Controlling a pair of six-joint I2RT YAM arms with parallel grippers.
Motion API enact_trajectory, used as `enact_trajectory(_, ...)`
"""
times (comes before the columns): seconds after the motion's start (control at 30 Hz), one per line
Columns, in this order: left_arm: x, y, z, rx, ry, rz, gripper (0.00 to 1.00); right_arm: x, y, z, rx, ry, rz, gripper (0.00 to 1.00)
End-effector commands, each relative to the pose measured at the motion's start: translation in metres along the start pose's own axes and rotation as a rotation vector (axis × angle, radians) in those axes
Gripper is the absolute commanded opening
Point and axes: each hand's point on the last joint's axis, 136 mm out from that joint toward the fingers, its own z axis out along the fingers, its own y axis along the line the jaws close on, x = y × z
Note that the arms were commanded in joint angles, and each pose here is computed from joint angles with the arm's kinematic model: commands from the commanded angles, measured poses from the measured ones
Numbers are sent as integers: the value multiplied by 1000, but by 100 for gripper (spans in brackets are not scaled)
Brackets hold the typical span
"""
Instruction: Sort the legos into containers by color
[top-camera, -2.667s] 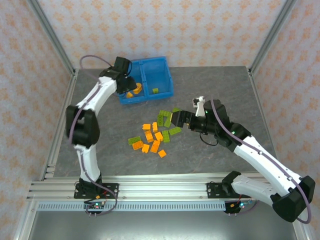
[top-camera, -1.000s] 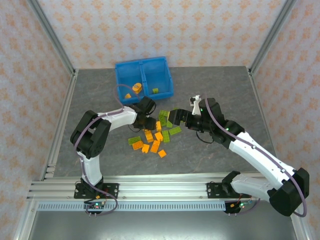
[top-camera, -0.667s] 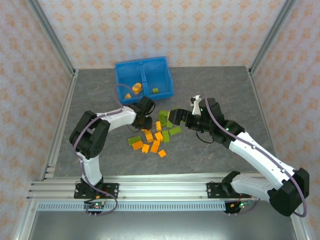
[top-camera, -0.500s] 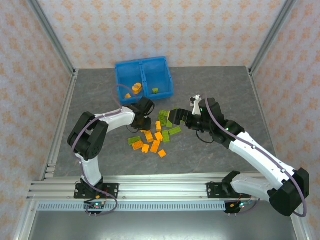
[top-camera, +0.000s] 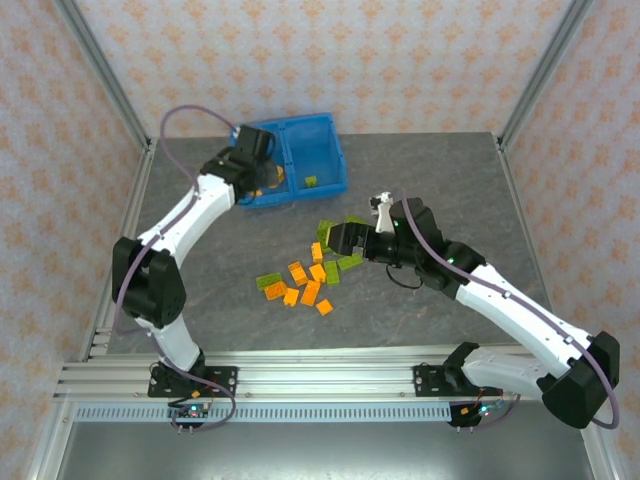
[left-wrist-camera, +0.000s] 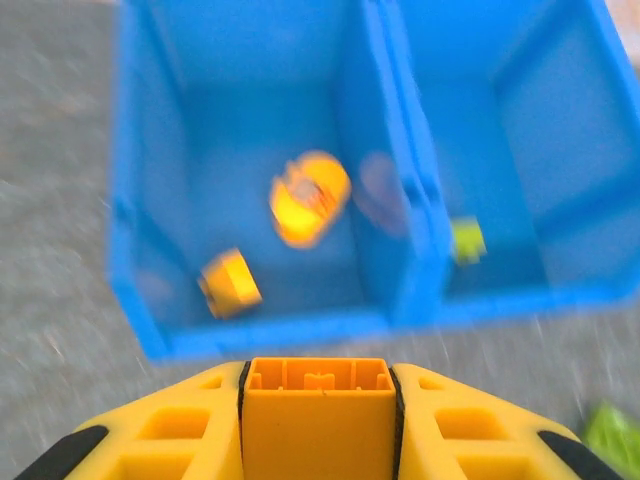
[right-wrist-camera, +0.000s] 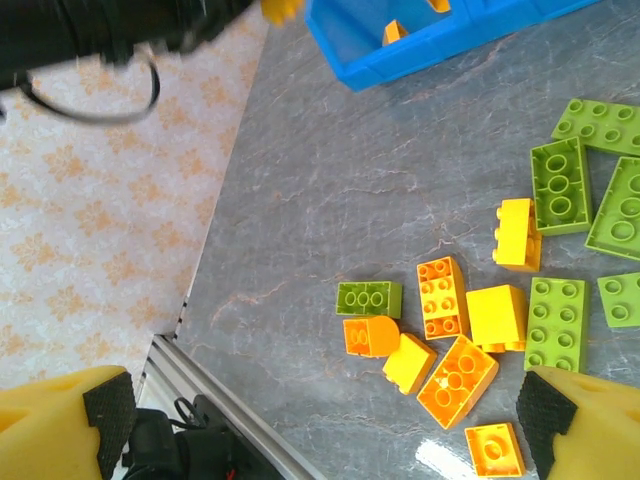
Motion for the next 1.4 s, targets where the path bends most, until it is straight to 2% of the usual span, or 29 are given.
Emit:
enact_trajectory(0.0,-24,24,39,-107,-34,-50,28,-13,12,-6,-13,-51,-14,99)
enact_trajectory(0.1,-48,20,69,-128,-33,-38,28,-12,13,-12,-14,-56,-14,99)
enact_trajectory(0.23,-60,16,109,-154,15,-55,28,-12,7,-18,4,-83,-6,99)
enact_trajectory(0.37,-56,15,143,-165,43,-91,31,-12,9,-23,-3,-91,2,99)
enact_trajectory(0.5,-44,16,157,-171,68,-100,35,-11,8,-30,6,-99,2,99)
enact_trajectory(0.6,-45,15,154,-157,73,-89,48,-12,8,-32,8,-106,0,99)
enact_trajectory(0.63,-46,14,150,-152,73,-86,50,-11,7,-32,9,-106,-1,99)
enact_trajectory(0.83,-71,7,105,-87,17,-122,49,-11,4,-24,13,-101,7,99)
enact_trajectory(0.93,-80,2,67,-20,-17,-180,49,-10,-5,-18,54,-94,7,99)
enact_trajectory(1.07,-82,-12,-12,148,-102,-254,49,-5,-25,-4,149,-56,1,96)
enact_trajectory(1.17,-61,-25,-70,256,-128,-220,49,0,-36,12,195,-4,-1,91)
enact_trajectory(1.27,-24,-28,-125,303,-139,-101,50,7,-50,36,277,59,-18,82)
enact_trajectory(1.37,19,-26,-165,371,-111,47,57,13,-58,62,362,113,-67,73)
